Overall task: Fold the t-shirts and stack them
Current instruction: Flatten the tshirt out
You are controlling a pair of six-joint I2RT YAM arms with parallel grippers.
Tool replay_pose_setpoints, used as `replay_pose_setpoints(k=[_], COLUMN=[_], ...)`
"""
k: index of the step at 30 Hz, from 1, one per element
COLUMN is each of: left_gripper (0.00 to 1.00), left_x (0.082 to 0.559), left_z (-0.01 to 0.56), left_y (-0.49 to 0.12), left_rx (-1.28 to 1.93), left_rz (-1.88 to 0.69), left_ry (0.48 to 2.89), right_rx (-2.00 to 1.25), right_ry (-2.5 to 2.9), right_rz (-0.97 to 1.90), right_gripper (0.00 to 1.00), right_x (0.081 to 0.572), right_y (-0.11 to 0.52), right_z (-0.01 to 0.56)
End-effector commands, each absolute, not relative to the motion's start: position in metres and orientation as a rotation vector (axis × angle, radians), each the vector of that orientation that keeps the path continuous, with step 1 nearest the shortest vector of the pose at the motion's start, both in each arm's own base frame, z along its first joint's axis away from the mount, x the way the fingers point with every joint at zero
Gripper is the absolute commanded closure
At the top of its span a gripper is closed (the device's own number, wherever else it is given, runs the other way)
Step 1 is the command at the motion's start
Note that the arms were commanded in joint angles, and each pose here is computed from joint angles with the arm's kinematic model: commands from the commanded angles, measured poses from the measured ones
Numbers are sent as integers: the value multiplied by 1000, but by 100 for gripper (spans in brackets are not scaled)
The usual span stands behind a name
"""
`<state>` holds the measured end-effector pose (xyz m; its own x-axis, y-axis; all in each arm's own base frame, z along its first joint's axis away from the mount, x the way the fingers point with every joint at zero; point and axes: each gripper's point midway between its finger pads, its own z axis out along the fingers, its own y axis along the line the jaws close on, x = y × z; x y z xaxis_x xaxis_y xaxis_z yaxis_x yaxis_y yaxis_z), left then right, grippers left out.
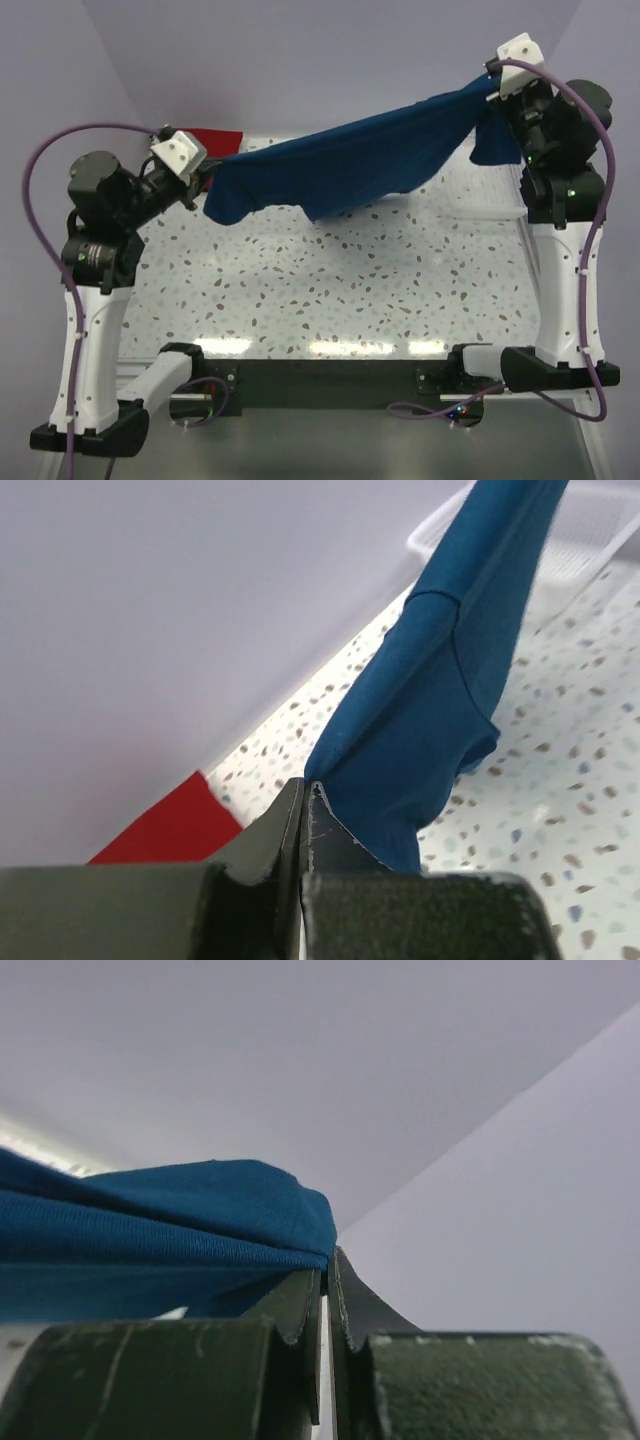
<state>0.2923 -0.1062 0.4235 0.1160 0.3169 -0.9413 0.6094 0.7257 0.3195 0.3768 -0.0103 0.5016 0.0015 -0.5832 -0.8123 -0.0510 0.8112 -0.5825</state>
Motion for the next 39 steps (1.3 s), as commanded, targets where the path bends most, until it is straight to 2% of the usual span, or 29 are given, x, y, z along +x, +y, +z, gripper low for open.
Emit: replay_pose_setpoints(k=[1, 3, 4, 5, 6, 7, 10, 11, 14, 15, 16, 17, 18, 20, 21, 22, 24, 25, 26, 29, 34, 35, 39], left_gripper=[100, 100, 100, 100, 100, 100, 100, 100, 100, 100, 100, 100, 100, 80, 61, 48, 25, 24, 23, 20, 26, 27, 33], left_x=[275, 278, 286, 294, 302, 311, 328, 335, 344, 345, 347, 347, 347, 348, 343, 340, 332, 330, 329, 328, 321, 321, 309], left_z=[442, 439, 436, 430, 426, 420, 408, 402, 377, 354, 340, 328, 308, 284, 268, 258, 236, 232, 230, 214, 162, 157, 131], left_y=[-120, -120, -115, -112, -105, -102, -92, -82, -64, -57, -45, -34, -27, -17, -16, -13, -7, -4, 0, -3, -14, -16, -27], left_rx=[695, 613, 558, 518, 437, 397, 275, 198, 85, 38, -19, -57, -80, -74, -22, -1, 61, 63, 101, 209, 485, 533, 801], left_rz=[-428, -486, -471, -471, -462, -458, -442, -402, -324, -300, -243, -207, -173, -119, -91, -69, -19, 2, 29, 26, -48, -59, -159], left_ry=[1485, 1552, 1585, 1618, 1652, 1679, 1748, 1780, 1856, 1927, 1964, 1990, 2031, 2094, 2154, 2195, 2276, 2289, 2287, 2303, 2435, 2438, 2477], right_rx=[-400, -366, -392, -386, -427, -468, -575, -635, -721, -792, -815, -819, -871, -872, -898, -914, -1045, -1033, -1114, -1227, -1388, -1420, -1372], right_ry=[1371, 1313, 1364, 1317, 1319, 1343, 1289, 1295, 1304, 1307, 1313, 1327, 1375, 1440, 1518, 1554, 1686, 1653, 1736, 1859, 2156, 2234, 2408], right_rz=[-617, -593, -566, -550, -521, -512, -491, -473, -459, -473, -489, -521, -534, -533, -503, -489, -405, -382, -355, -233, -10, 14, 105], right_gripper=[100, 100, 100, 100, 100, 100, 100, 100, 100, 100, 94, 82, 53, 29, 15, 12, 8, 8, 7, 7, 11, 14, 24], right_x=[397, 406, 443, 444, 460, 488, 518, 543, 576, 595, 604, 611, 623, 623, 613, 603, 575, 546, 528, 460, 362, 344, 306], right_y=[-36, -33, -27, -20, 0, 16, 76, 106, 148, 176, 186, 191, 206, 207, 202, 196, 189, 179, 175, 160, 140, 132, 113], right_z=[564, 591, 569, 590, 583, 564, 550, 525, 483, 450, 433, 421, 385, 371, 358, 357, 313, 347, 305, 282, 207, 181, 143])
